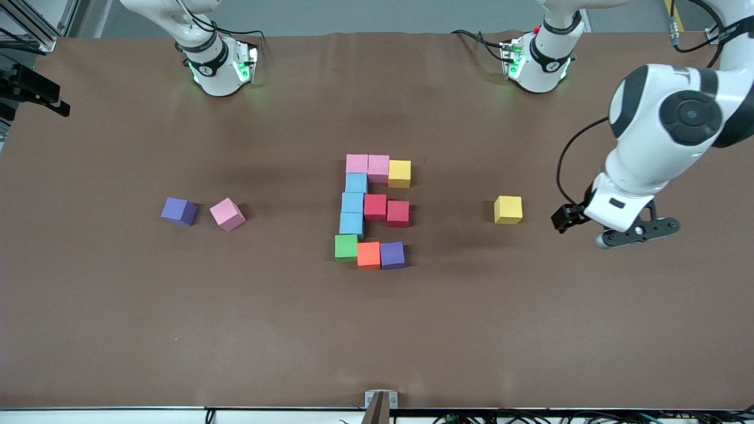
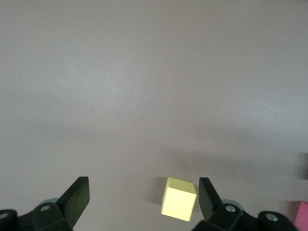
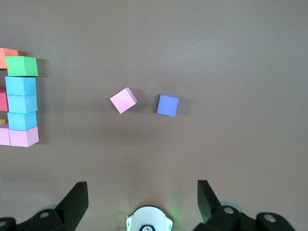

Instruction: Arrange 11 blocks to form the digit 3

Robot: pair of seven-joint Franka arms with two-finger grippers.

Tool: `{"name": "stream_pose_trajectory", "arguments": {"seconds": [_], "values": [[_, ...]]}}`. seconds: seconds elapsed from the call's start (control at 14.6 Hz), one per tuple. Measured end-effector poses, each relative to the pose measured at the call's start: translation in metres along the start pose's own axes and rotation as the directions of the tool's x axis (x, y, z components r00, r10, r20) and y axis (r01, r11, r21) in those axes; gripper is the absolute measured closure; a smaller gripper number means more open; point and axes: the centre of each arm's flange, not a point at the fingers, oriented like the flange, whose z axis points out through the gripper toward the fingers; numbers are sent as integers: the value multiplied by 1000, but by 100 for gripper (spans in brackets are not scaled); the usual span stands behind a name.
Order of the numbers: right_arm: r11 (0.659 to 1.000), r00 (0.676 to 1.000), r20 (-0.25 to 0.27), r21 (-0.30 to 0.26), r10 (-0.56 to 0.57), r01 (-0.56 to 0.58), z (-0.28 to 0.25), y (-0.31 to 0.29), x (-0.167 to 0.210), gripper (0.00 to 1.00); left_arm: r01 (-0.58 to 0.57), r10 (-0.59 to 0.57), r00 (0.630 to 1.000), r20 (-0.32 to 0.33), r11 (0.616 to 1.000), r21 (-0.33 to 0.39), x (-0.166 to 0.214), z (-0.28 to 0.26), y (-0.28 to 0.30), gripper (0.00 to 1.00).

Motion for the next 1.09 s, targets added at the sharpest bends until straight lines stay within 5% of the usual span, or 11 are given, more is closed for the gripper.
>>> {"name": "stream_pose_trajectory", "arguments": {"seconds": [0.55, 1.09], "values": [[1000, 1000, -2, 0, 18, -18, 0, -1, 0, 0, -135, 135, 990, -45, 991, 11, -2, -63, -42, 0], [1000, 1000, -3, -1, 17, -17, 0, -2, 0, 0, -226, 226, 974, -19, 974, -16, 13, -93, -110, 0]]}}
